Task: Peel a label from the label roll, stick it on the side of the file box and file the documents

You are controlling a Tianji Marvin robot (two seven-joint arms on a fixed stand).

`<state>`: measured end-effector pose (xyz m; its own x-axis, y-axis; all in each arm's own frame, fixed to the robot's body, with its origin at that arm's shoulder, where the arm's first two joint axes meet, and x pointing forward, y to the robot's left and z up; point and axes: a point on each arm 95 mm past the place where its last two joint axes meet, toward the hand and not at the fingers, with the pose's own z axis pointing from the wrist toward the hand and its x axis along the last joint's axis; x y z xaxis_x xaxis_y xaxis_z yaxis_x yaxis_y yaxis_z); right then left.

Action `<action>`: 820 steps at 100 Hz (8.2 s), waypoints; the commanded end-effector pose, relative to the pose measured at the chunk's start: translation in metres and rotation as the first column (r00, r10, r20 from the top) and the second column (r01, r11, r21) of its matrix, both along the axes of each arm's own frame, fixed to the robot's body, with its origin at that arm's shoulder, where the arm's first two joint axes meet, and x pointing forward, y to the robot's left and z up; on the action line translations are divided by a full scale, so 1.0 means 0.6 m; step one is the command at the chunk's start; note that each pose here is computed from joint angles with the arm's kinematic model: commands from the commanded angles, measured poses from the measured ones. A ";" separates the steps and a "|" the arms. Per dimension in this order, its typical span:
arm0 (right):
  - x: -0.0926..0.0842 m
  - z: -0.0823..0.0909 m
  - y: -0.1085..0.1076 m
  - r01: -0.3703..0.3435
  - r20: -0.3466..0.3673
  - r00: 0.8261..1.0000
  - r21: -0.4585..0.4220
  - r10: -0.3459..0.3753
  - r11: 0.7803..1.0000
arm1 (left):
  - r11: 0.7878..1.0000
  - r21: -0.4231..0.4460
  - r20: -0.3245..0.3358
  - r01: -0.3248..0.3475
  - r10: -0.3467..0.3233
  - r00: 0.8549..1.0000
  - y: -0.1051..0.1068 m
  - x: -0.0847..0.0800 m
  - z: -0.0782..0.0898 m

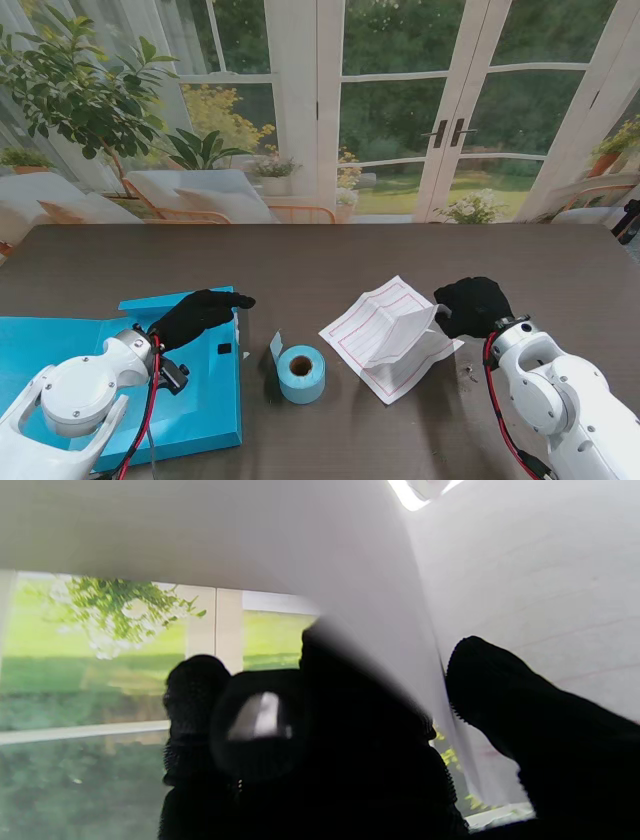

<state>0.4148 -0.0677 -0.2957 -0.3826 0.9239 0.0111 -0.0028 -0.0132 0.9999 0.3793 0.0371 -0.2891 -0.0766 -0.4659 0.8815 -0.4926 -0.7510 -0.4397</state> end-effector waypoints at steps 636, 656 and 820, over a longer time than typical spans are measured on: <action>-0.058 0.128 0.156 -0.578 0.575 0.611 -0.146 0.544 0.803 | 0.797 -0.567 -0.257 0.209 -0.412 0.874 -0.188 0.116 -0.005; -0.059 0.127 0.153 -0.591 0.565 0.608 -0.148 0.558 0.793 | 0.785 -0.581 -0.238 0.214 -0.415 0.878 -0.190 0.115 -0.008; -0.043 0.117 0.143 -0.510 0.491 0.678 -0.222 0.547 0.831 | 0.651 -0.713 0.043 0.260 -0.330 0.943 -0.205 0.081 -0.001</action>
